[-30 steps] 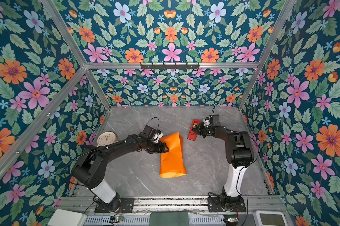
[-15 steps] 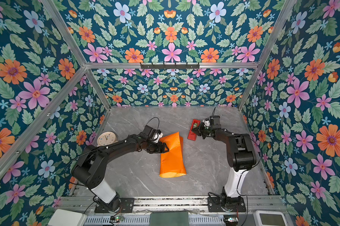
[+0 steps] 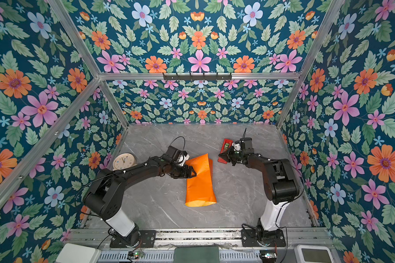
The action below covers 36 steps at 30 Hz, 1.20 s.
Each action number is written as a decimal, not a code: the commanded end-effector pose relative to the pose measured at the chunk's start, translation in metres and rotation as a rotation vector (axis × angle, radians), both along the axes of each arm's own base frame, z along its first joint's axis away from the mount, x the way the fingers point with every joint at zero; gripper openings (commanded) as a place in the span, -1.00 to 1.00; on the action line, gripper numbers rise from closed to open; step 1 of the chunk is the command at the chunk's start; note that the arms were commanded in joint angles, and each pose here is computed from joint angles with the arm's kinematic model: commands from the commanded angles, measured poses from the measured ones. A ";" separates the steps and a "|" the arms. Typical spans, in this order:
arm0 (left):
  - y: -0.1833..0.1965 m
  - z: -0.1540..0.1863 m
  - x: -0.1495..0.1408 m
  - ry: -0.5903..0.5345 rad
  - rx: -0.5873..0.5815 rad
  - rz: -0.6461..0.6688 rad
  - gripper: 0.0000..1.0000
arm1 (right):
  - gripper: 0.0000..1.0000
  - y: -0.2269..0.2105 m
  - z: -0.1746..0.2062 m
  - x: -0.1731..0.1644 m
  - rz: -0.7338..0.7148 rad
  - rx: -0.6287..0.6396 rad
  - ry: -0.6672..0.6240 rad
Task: Wrap a gift box in wrapping paper
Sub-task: Tear off the tape with the cutter.
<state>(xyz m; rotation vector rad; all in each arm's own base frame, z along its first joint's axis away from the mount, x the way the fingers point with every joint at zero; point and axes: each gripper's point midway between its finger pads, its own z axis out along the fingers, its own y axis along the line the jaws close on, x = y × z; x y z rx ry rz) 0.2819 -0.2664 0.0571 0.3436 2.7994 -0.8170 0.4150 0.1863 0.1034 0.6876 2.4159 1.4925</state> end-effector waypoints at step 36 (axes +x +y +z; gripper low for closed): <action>0.043 -0.034 -0.021 0.070 0.231 0.019 0.60 | -1.00 -0.007 -0.067 -0.034 -0.018 -0.130 0.120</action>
